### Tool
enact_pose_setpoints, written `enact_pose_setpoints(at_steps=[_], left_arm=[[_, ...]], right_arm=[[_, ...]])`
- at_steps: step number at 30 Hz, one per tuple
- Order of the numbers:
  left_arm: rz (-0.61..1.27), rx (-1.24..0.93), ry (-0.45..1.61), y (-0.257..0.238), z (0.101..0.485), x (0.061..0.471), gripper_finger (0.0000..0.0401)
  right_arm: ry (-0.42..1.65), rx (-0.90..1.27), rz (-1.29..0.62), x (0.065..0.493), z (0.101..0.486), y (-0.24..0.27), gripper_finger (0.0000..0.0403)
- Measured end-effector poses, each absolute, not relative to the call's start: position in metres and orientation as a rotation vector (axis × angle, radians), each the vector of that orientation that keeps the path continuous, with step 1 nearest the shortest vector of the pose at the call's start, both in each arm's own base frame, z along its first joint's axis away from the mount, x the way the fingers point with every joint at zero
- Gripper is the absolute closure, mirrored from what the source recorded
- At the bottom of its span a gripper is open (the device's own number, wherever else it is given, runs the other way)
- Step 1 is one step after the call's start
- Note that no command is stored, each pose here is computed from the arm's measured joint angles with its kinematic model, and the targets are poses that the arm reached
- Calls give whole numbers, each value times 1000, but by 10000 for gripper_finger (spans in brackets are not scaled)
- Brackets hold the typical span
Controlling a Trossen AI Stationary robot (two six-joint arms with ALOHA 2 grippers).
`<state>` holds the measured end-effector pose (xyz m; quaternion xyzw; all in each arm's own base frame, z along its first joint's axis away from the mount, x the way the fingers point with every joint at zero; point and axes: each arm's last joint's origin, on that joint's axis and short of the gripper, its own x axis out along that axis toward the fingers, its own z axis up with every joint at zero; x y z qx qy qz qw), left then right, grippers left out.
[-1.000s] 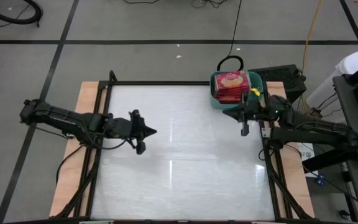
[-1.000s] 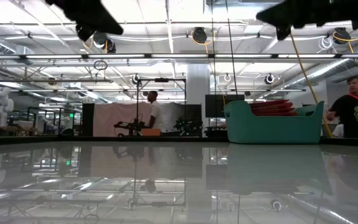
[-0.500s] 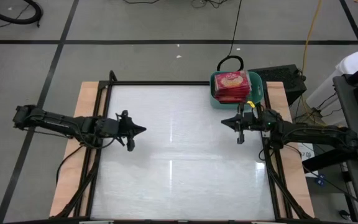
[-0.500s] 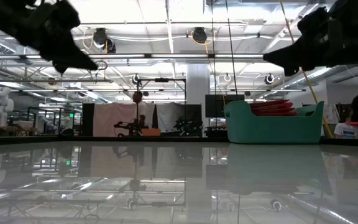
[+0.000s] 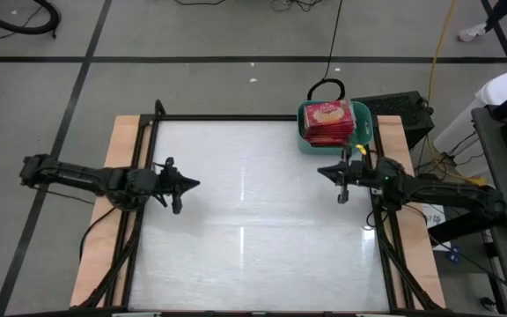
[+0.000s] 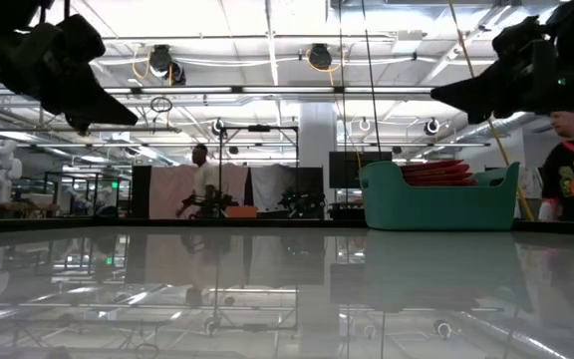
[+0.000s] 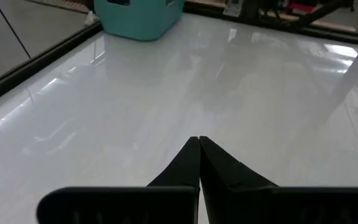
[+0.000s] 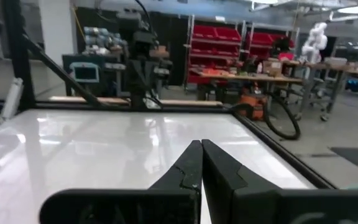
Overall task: Sort popcorn bags into baskets
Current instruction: Return to Home Position
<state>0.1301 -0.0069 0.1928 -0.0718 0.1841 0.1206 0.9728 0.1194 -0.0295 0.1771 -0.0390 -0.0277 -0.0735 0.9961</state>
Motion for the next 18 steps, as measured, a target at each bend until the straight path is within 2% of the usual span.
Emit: enact_pose_setpoints(at_steps=[11,18], left_arm=[[267,-129,311,-4,187,113,399],[248,-117,288,-3,169,105,399]], right_arm=[[-92,-85,-129,111,181,-26,403],[-76,-58,-52,108,179,-23,403]])
